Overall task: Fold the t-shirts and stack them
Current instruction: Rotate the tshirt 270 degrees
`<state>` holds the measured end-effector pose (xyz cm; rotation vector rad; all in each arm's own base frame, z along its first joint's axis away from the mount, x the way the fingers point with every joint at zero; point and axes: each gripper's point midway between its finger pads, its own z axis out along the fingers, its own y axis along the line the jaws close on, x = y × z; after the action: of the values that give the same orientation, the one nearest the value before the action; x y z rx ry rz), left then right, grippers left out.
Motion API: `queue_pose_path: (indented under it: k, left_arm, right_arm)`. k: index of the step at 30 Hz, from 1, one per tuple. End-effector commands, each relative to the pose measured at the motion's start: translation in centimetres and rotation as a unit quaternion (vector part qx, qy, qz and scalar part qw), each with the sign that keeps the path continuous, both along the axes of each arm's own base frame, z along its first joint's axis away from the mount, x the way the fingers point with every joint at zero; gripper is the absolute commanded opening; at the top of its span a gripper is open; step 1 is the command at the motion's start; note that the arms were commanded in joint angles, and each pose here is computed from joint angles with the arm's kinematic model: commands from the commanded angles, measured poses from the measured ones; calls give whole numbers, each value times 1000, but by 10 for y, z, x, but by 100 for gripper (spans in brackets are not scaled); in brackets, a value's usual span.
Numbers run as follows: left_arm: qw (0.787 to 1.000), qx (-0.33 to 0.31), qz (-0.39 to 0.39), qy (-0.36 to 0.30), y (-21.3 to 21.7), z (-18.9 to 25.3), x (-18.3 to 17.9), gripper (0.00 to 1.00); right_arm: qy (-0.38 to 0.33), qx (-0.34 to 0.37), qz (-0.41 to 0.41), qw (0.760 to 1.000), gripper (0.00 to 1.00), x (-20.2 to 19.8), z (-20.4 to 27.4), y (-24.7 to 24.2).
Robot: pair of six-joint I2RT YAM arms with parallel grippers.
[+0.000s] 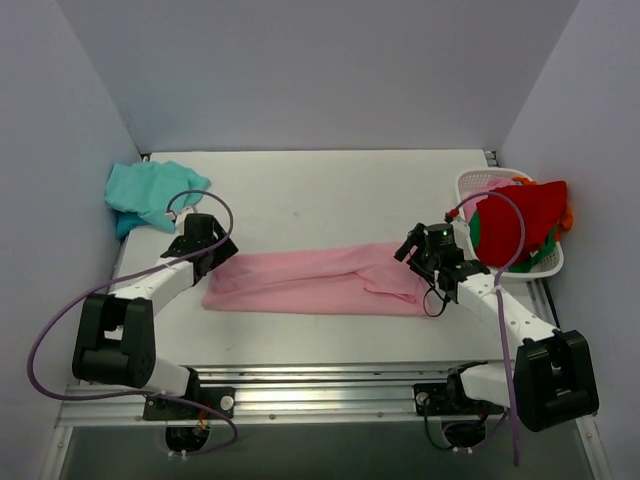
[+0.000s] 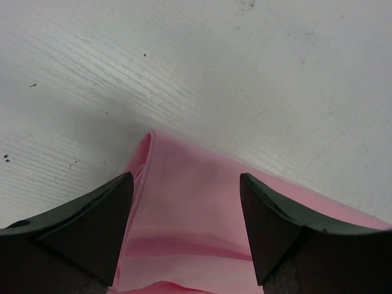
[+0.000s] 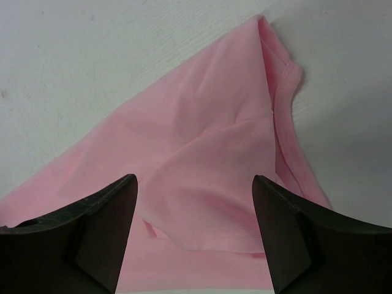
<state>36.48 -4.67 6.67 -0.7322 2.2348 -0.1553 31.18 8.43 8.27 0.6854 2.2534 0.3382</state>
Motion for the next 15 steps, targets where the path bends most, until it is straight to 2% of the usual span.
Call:
queue_pose_path:
  k: [1, 11, 14, 15]
  left_arm:
    - [1000, -3, 14, -19, -1, 2, 15, 78]
    - [999, -5, 27, -17, 1, -6, 20, 74]
    - [999, -5, 32, -19, 2, -5, 20, 68]
    - [999, -5, 33, -17, 2, -5, 20, 62]
  right_arm:
    - [-22, -6, 4, 1000, 71, 15, 16, 2]
    - [-16, -6, 4, 1000, 71, 25, 9, 2]
    - [-9, -7, 5, 1000, 70, 25, 4, 2]
    - [-9, -6, 6, 1000, 70, 25, 3, 3]
